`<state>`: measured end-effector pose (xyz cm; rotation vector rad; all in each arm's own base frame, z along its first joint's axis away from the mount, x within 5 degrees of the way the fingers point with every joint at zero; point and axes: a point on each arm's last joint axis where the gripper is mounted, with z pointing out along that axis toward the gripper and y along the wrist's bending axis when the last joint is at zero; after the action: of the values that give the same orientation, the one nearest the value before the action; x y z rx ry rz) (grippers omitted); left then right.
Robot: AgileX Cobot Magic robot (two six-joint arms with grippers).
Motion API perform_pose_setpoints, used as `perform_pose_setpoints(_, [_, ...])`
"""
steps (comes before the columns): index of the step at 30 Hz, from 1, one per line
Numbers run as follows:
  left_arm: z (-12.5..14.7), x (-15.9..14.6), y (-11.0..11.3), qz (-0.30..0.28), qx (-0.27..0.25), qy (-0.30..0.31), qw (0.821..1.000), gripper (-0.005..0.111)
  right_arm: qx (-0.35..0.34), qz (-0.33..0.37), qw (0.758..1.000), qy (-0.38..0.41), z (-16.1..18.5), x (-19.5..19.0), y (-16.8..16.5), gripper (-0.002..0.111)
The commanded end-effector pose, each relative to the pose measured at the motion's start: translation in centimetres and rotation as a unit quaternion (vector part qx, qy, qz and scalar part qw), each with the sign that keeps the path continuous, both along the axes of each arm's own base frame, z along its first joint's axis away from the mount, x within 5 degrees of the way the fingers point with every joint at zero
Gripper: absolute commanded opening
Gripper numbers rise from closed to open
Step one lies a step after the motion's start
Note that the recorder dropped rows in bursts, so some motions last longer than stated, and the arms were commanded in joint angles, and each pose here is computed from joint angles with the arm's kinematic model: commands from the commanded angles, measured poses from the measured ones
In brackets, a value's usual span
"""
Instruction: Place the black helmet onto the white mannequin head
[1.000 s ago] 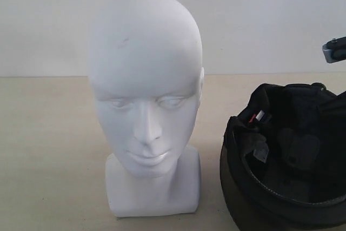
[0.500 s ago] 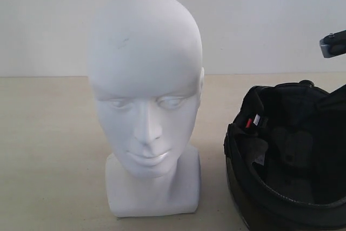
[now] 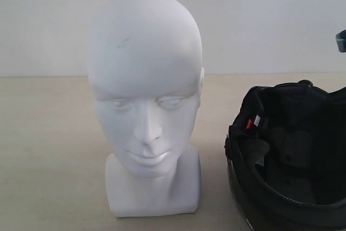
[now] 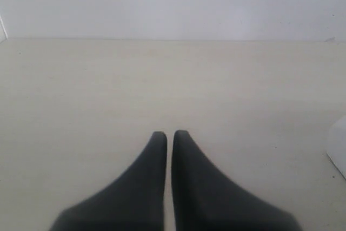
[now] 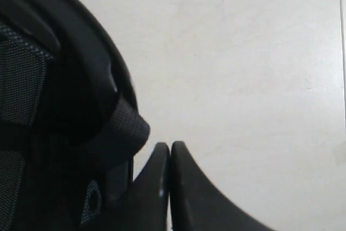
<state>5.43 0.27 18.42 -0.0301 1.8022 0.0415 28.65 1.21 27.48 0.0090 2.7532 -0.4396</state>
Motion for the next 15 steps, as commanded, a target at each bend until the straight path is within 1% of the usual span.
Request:
perform_pose_setpoints(1, [0.1,0.0,0.0,-0.001,-0.005,-0.002,1.0,0.004,-0.001,0.018,1.0,-0.017,0.1,0.4,-0.1,0.0])
perform_pose_setpoints(5, [0.1,0.0,0.0,-0.001,-0.005,-0.002,1.0,0.004,-0.002,0.032,0.999,-0.031,0.6,0.7,0.0,0.0])
perform_pose_setpoints(9, [0.1,0.0,0.0,-0.001,-0.005,-0.002,1.0,0.004,0.004,0.016,1.0,-0.018,1.5,0.6,0.0,0.0])
perform_pose_setpoints(11, [0.1,0.0,0.0,-0.001,-0.005,-0.002,1.0,0.004,0.018,0.016,1.0,-0.011,1.9,0.3,0.3,0.0])
perform_pose_setpoints(15, [0.1,0.0,0.0,-0.001,-0.005,-0.002,1.0,0.004,0.057,0.013,0.998,-0.021,2.8,-0.4,0.8,0.0])
